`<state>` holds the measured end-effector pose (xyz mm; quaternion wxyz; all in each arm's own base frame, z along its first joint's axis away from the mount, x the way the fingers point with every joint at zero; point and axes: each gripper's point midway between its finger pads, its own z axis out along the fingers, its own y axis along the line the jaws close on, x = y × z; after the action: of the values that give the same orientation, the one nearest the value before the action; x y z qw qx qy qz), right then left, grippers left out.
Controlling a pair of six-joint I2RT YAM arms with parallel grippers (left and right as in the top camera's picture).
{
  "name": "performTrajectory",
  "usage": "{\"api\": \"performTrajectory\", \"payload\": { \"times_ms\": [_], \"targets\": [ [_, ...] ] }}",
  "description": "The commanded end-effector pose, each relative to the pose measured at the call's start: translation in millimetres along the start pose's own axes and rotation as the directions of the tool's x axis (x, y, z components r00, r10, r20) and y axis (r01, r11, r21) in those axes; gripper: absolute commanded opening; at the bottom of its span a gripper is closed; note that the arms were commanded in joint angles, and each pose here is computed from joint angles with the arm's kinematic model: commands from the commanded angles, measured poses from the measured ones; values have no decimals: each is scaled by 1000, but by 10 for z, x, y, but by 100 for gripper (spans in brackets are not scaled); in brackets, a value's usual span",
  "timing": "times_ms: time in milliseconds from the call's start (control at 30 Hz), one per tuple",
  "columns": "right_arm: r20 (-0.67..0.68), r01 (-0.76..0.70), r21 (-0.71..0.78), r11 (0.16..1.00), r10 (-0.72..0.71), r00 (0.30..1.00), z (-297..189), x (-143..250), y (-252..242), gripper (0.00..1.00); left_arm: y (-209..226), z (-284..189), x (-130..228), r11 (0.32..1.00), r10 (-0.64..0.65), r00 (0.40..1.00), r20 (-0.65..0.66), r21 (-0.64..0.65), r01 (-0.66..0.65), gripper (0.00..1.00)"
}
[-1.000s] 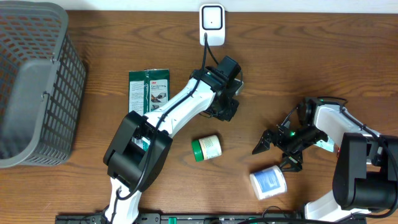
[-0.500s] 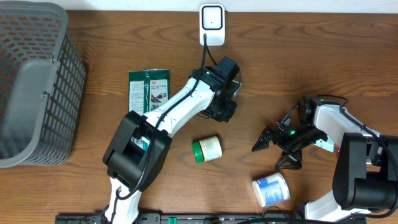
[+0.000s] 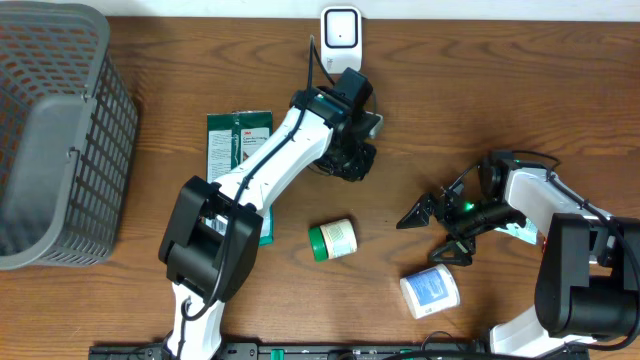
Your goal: Scan the item barcode
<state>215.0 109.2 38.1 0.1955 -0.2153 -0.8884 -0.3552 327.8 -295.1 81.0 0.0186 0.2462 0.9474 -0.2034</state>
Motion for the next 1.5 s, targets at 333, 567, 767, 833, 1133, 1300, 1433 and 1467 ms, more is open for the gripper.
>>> {"api": "performTrajectory", "payload": {
  "times_ms": [333, 567, 767, 833, 1133, 1300, 1433, 1467],
  "targets": [
    [119, -144, -55, 988, 150, 981, -112, -345, -37, 96, -172, -89, 118, 997, 48, 998, -36, 61, -45, 8],
    [228, -175, -142, 974, 204, 952, -370, -648, -120, 99, -166, -89, 119, 997, 54, 998, -37, 58, -52, 8],
    [182, -188, -70, 980, 198, 963, -489, -388, -343, 99, -165, -89, 116, 997, 54, 998, -35, 57, -52, 8],
    [165, -184, -41, 982, 189, 968, -528, -270, -391, 99, -160, -88, 116, 997, 54, 998, -35, 54, -52, 8],
    [81, -250, 121, 961, 242, 967, -634, 311, -570, 76, -160, -88, 117, 997, 54, 998, -36, 54, -52, 8],
    [13, -266, 147, 953, 267, 964, -576, 522, -582, 63, -160, -88, 116, 997, 54, 998, -35, 54, -53, 8],
    [-26, -300, 165, 940, 308, 951, -435, 640, -671, 66, -160, -88, 116, 997, 54, 998, -35, 54, -53, 8],
    [-34, -316, 169, 934, 326, 945, -393, 674, -704, 66, -160, -88, 117, 997, 54, 998, -36, 54, -52, 8]
  ]
}}
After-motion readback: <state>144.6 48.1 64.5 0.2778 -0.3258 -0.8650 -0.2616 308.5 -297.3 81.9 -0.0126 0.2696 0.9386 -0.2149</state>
